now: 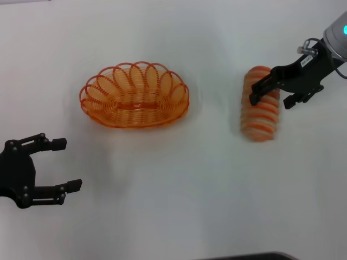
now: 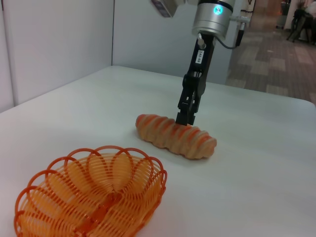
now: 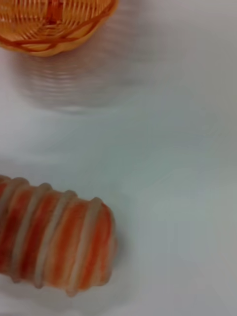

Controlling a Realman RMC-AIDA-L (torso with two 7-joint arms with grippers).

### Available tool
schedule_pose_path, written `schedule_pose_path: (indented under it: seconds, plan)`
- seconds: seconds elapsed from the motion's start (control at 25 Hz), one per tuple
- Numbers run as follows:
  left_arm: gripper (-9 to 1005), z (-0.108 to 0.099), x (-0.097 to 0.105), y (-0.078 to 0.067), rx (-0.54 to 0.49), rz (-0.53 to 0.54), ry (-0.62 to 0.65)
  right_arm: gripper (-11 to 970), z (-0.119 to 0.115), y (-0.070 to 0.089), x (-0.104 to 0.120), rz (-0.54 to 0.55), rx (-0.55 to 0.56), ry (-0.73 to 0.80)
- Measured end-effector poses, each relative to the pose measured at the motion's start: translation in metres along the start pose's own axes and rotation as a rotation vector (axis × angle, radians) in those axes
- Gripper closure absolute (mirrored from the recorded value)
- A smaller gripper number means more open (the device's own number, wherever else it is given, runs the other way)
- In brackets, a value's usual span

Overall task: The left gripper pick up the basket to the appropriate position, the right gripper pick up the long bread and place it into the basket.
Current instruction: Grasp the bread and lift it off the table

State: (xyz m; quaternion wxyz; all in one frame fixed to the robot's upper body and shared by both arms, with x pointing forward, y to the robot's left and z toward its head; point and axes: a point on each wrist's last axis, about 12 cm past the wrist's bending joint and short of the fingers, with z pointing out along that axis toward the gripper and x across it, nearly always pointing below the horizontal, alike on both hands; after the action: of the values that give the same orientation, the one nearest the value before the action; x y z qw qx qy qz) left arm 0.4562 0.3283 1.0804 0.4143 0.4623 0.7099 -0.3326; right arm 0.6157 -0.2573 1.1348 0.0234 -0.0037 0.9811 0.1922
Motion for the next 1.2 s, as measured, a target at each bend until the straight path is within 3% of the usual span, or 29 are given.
schedule_pose_path:
  seconds: [0.68, 1.12, 1.2]
  plan:
    - [97, 0.001, -0.001, 0.002, -0.006, 0.007, 0.002, 137, 0.018, 0.002, -0.002, 0.012, -0.002, 0.013]
    - [97, 0.001, -0.002, 0.004, -0.009, 0.010, 0.005, 141, 0.016, 0.006, -0.008, -0.029, 0.017, -0.021]
    - [97, 0.001, -0.002, 0.004, -0.013, 0.010, 0.006, 210, 0.015, 0.009, -0.010, -0.050, 0.019, -0.032]
